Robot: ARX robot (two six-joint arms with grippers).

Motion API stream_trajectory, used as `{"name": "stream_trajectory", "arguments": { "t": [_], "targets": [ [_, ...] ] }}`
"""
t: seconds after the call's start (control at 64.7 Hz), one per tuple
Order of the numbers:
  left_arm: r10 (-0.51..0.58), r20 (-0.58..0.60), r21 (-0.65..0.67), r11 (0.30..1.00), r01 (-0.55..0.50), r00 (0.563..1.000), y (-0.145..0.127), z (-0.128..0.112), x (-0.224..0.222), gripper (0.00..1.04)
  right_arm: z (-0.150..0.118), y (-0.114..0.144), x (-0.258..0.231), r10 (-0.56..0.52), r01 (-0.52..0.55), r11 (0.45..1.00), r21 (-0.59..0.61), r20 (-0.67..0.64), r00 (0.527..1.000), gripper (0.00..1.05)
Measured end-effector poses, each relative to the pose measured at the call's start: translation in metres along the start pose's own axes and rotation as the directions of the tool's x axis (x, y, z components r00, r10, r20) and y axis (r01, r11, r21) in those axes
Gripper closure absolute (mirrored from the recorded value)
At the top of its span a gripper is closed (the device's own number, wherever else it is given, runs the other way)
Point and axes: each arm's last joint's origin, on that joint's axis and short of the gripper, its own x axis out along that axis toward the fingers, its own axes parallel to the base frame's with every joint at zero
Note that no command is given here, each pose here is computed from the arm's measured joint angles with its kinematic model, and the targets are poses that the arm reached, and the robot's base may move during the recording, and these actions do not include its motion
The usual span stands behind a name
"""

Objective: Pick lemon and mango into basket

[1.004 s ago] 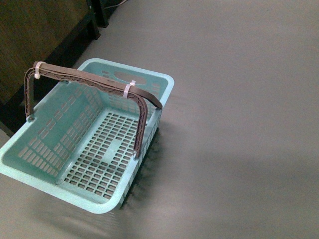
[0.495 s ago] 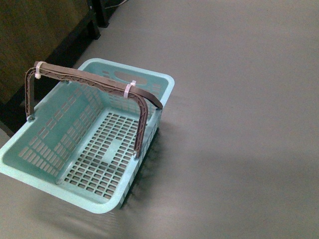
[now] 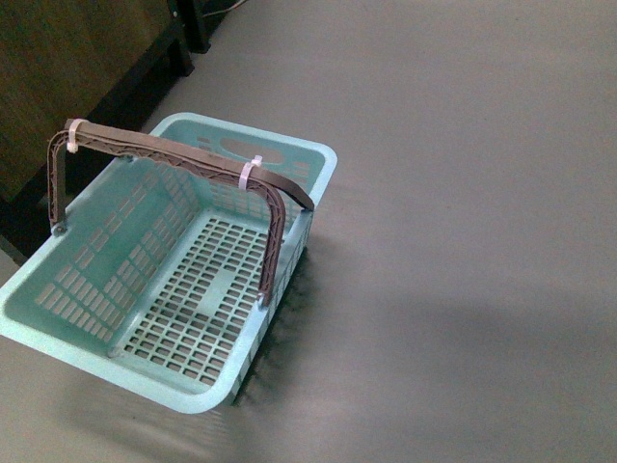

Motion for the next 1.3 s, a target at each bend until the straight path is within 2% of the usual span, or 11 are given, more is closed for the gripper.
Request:
{"name": "stream_trajectory", "arguments": {
  "t": [0.201, 0.402, 0.742, 1.082, 1.113, 1.298],
  "targets": [
    [0.076, 0.007, -0.065, 0.995, -0.075, 0.997, 0.011, 0.013, 0.058, 0.07, 0.000, 0.000, 0.000, 0.000, 0.000, 1.000, 0.000, 0.000, 1.000, 0.09],
    [0.116, 0.000, -0.108, 0.987, -0.115, 0.993, 0.013, 0.014, 0.110, 0.07, 0.000, 0.000, 0.000, 0.000, 0.000, 1.000, 0.000, 0.000, 1.000, 0.09],
    [0.124, -0.058, -0.131, 0.983, -0.131, 0.991, -0.001, -0.008, 0.187, 0.07, 0.000, 0.000, 0.000, 0.000, 0.000, 1.000, 0.000, 0.000, 1.000, 0.09],
    [0.095, -0.078, -0.111, 0.988, -0.103, 0.992, -0.007, -0.028, 0.220, 0.07, 0.000, 0.000, 0.000, 0.000, 0.000, 1.000, 0.000, 0.000, 1.000, 0.09],
    [0.092, -0.077, -0.111, 0.989, -0.101, 0.993, -0.008, -0.028, 0.221, 0.10, 0.000, 0.000, 0.000, 0.000, 0.000, 1.000, 0.000, 0.000, 1.000, 0.09],
    [0.083, -0.073, -0.119, 0.989, -0.092, 0.994, -0.014, -0.025, 0.224, 0.43, 0.000, 0.000, 0.000, 0.000, 0.000, 1.000, 0.000, 0.000, 1.000, 0.09]
  ]
}}
